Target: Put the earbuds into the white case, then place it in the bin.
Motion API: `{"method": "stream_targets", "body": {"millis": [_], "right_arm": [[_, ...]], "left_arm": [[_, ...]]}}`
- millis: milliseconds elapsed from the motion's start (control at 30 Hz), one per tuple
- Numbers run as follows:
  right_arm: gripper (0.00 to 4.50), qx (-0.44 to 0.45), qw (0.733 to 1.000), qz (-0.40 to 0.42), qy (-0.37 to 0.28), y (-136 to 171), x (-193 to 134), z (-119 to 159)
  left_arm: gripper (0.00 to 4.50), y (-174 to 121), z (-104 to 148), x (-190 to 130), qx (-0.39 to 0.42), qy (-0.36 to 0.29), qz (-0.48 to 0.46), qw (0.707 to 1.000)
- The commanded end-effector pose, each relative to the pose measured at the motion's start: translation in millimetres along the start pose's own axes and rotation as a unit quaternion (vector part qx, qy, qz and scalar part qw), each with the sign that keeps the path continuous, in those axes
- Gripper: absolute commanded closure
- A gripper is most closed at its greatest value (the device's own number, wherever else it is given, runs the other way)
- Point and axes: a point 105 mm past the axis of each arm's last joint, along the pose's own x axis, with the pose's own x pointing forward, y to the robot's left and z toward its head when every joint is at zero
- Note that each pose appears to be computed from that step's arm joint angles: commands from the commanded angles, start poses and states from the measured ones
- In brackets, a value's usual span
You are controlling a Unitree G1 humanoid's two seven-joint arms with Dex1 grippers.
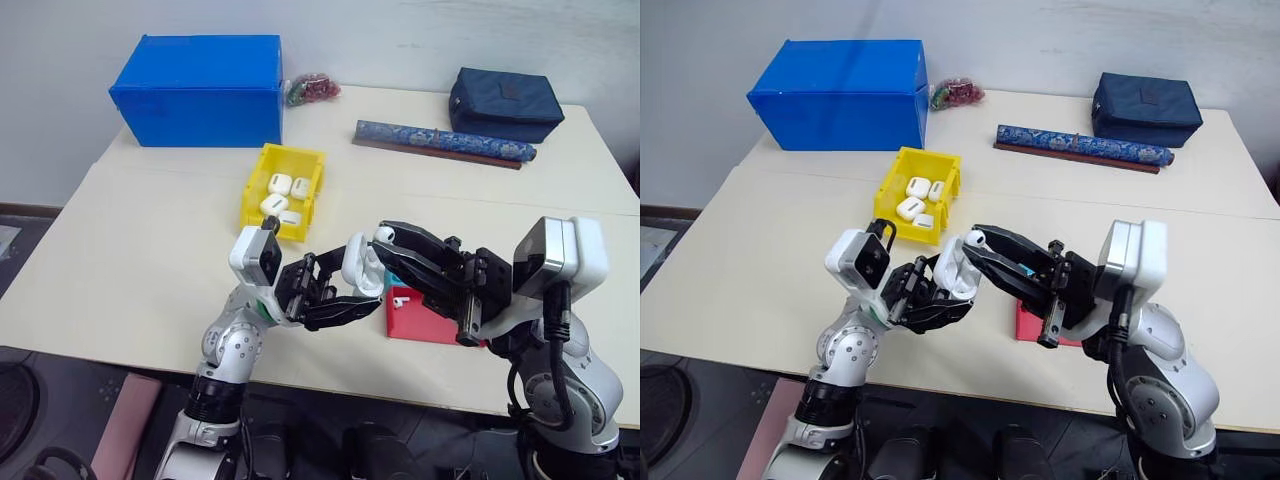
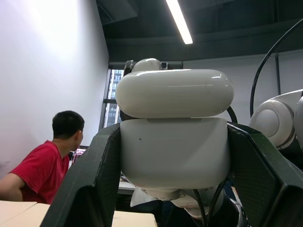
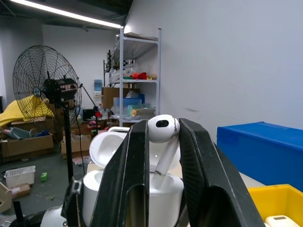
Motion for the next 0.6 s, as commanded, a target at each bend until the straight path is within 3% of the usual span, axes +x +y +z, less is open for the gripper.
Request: {"method": "stream_targets", "body": {"millis": [33,600], "right_arm": [[4.02,-0.006,1.0,0.015,-0.001,4,0,-1],[4.02,0.0,0.999,0.026,0.047,3,-13,-28]], "left_arm": [[1.7,-9,4,8,0.012,-0.009,-0.024,1.0],[1.7,-12,-2,12,0.013,0.003,-0.033,0.999]]}}
